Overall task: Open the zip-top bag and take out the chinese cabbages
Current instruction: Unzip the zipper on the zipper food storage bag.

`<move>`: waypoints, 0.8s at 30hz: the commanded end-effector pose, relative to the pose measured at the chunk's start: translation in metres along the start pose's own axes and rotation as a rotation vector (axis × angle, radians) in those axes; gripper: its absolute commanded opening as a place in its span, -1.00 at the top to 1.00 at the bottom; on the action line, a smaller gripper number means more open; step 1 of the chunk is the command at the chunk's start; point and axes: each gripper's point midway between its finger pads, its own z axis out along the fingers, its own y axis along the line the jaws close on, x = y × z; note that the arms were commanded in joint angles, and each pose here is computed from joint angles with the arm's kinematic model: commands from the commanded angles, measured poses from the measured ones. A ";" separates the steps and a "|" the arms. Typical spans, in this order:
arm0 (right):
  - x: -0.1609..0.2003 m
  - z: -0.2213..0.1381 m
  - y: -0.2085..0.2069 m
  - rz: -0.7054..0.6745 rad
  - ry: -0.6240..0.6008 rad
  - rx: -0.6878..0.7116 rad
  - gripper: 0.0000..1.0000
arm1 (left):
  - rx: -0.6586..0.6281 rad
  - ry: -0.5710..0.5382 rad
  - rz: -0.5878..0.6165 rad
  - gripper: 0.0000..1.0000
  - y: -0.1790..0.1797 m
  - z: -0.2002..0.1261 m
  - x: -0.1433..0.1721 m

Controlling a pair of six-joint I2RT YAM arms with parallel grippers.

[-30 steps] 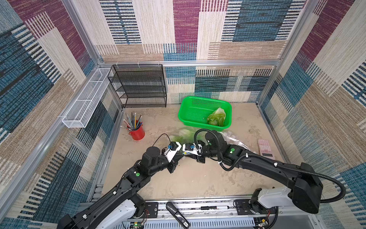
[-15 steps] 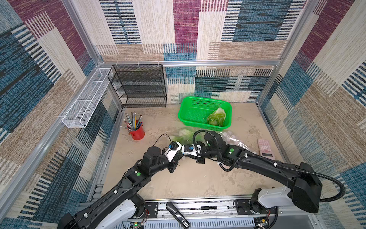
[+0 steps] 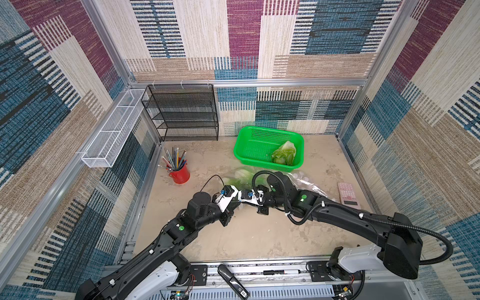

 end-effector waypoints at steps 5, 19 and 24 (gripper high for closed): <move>0.003 -0.003 -0.003 -0.004 0.014 0.033 0.80 | -0.048 -0.074 0.039 1.00 0.006 -0.006 -0.011; 0.029 -0.012 -0.007 0.000 0.103 0.103 0.81 | -0.119 -0.182 0.041 1.00 0.013 -0.027 -0.026; 0.043 -0.018 -0.010 0.013 0.142 0.135 0.80 | -0.171 -0.203 0.030 1.00 0.021 -0.033 -0.027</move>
